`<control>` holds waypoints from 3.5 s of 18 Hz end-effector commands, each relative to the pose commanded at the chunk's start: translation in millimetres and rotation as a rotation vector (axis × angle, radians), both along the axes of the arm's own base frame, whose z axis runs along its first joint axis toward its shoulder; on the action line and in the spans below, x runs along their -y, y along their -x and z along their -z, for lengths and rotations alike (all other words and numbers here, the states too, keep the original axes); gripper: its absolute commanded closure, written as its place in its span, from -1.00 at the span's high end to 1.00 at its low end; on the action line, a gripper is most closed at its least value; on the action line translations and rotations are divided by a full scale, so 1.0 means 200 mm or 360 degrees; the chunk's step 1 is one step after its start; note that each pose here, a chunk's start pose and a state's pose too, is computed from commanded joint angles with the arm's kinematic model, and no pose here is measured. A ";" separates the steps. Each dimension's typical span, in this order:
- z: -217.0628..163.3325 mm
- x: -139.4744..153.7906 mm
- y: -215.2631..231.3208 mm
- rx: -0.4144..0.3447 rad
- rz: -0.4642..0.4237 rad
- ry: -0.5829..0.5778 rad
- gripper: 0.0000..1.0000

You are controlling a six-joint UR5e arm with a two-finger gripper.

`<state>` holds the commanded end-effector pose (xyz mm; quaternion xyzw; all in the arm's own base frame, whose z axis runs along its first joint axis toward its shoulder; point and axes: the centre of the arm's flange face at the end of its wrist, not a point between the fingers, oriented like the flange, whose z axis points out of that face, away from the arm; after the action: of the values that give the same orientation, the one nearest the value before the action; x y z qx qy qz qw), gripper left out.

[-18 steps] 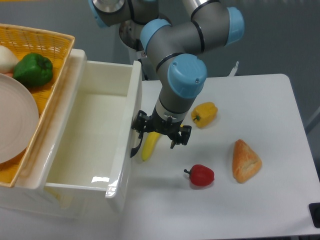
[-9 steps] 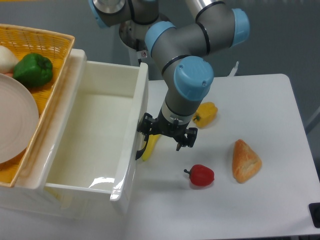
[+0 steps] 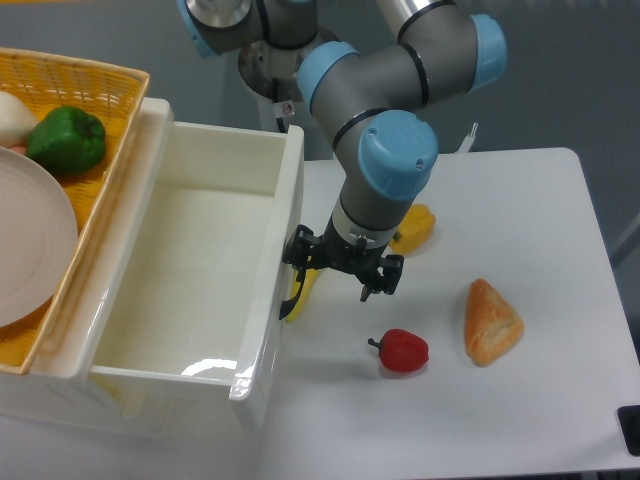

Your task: Slide the top white drawer open

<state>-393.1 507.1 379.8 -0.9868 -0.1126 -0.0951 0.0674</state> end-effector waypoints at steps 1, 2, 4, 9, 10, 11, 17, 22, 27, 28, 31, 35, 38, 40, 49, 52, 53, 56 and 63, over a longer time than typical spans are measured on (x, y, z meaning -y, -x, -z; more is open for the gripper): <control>0.00 0.00 0.00 -0.0004 0.0002 0.0000 1.00; 0.00 0.00 0.00 -0.0005 0.0009 -0.0002 1.00; 0.00 0.01 0.01 -0.0006 0.0007 -0.0003 1.00; 0.00 0.01 0.01 0.0006 -0.0001 -0.0011 1.00; 0.01 0.01 0.01 0.0014 -0.0006 -0.0011 1.00; 0.01 0.01 0.01 0.0019 -0.0011 -0.0016 1.00; 0.04 0.00 0.01 0.0049 -0.0017 -0.0017 1.00; 0.06 0.02 0.06 0.0091 -0.0059 -0.0055 1.00; 0.05 0.04 0.09 0.0126 -0.0083 -0.0090 1.00; 0.05 0.05 0.09 0.0139 -0.0094 -0.0099 1.00; 0.06 0.05 0.10 0.0160 -0.0101 -0.0102 1.00; 0.06 0.04 0.09 0.0191 -0.0120 -0.0119 1.00; 0.08 0.04 0.08 0.0218 -0.0127 -0.0132 1.00; 0.08 0.04 0.08 0.0228 -0.0146 -0.0136 1.00; 0.04 0.06 0.12 0.0221 -0.0170 -0.0176 1.00; 0.02 0.09 0.15 0.0200 -0.0176 -0.0193 1.00; 0.00 0.10 0.18 0.0184 -0.0180 -0.0206 1.00; -0.03 0.11 0.23 0.0071 -0.0100 -0.0266 1.00; 0.01 0.35 0.48 -0.0119 0.0114 -0.0228 1.00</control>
<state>-489.7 436.3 377.6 -0.9857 -0.0677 -0.0682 0.1385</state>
